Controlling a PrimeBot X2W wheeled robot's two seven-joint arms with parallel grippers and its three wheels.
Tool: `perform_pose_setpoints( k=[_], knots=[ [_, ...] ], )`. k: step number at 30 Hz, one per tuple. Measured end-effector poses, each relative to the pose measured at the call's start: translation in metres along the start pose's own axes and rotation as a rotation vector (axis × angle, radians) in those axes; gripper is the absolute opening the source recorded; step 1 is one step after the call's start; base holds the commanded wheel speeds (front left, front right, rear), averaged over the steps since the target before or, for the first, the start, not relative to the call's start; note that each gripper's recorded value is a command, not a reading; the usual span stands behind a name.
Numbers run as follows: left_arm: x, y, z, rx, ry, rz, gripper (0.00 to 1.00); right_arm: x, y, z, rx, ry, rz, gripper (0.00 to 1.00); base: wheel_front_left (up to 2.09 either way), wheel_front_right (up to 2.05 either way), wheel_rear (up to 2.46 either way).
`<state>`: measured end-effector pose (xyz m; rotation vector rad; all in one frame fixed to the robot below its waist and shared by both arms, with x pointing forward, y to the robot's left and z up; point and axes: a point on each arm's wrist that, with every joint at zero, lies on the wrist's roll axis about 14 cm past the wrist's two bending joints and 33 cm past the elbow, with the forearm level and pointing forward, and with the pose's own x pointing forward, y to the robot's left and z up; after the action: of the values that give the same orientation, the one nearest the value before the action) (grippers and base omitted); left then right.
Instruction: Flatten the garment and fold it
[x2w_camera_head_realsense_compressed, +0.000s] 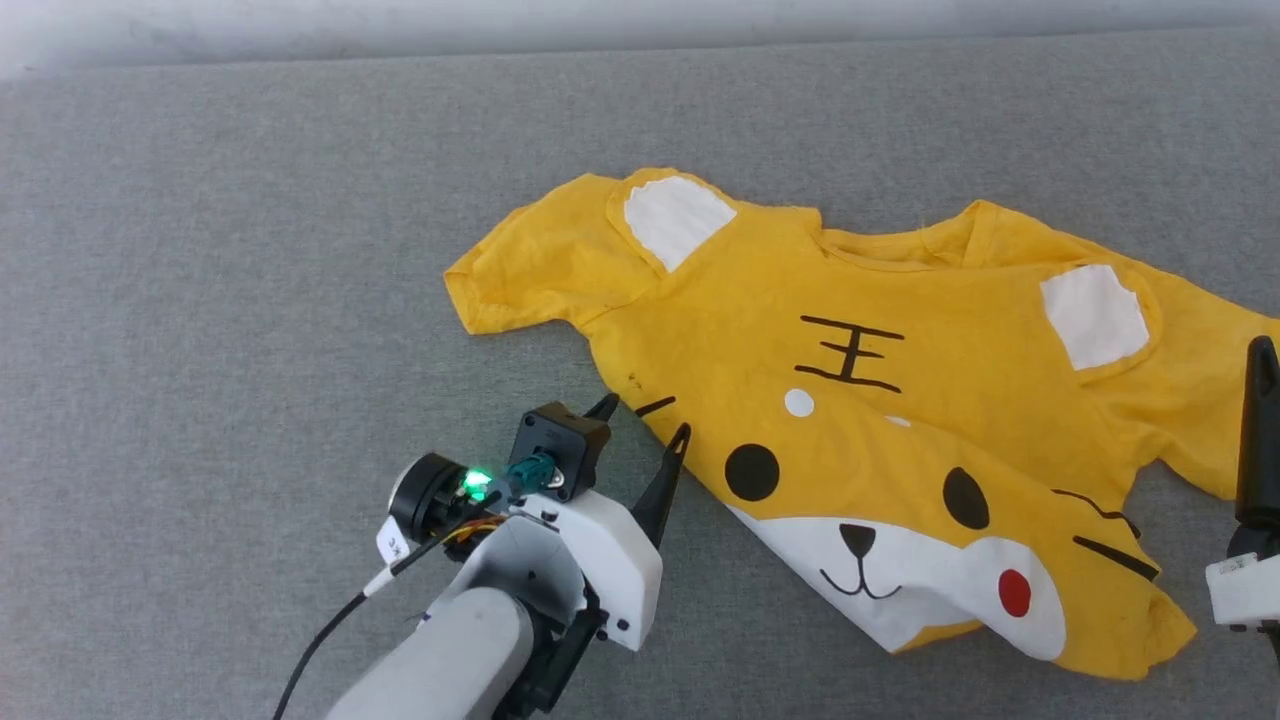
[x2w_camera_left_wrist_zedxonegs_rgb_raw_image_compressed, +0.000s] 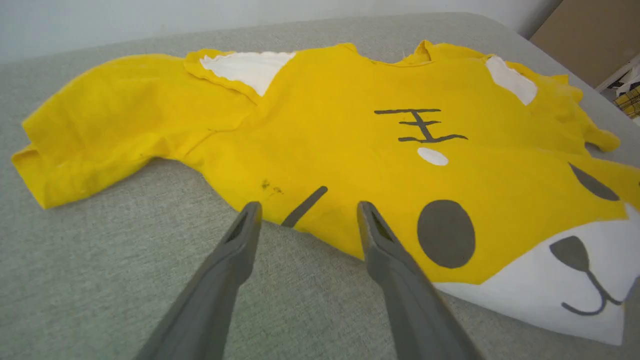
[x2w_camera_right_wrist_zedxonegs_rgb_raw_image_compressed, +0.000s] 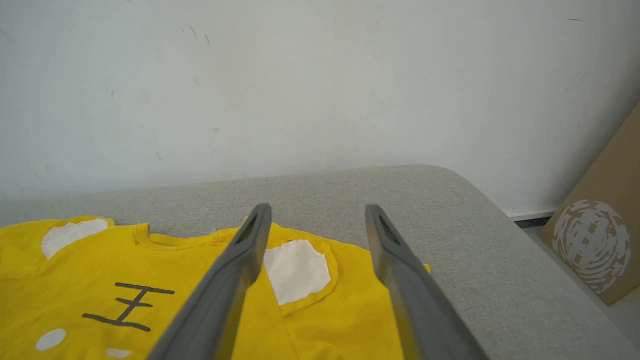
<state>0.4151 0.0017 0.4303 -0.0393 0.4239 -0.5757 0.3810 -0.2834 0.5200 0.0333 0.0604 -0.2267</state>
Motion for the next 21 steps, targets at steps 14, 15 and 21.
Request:
perform_pose_setpoints(
  k=[14, 15, 21],
  knots=[
    [0.028, 0.011, -0.030, -0.055, 0.125, 0.012, 0.00, 0.002, -0.001, -0.010, 0.003, 0.026, -0.006, 1.00, 0.00, 0.00, 0.00],
    [0.030, 0.010, -0.029, -0.054, 0.126, 0.004, 0.00, 0.002, -0.002, -0.011, 0.003, 0.028, -0.007, 1.00, 0.00, 0.00, 0.00],
    [0.031, 0.008, -0.026, -0.085, 0.121, -0.005, 0.00, 0.001, -0.002, -0.013, 0.006, 0.034, -0.009, 1.00, 0.00, 0.00, 0.00]
  ],
)
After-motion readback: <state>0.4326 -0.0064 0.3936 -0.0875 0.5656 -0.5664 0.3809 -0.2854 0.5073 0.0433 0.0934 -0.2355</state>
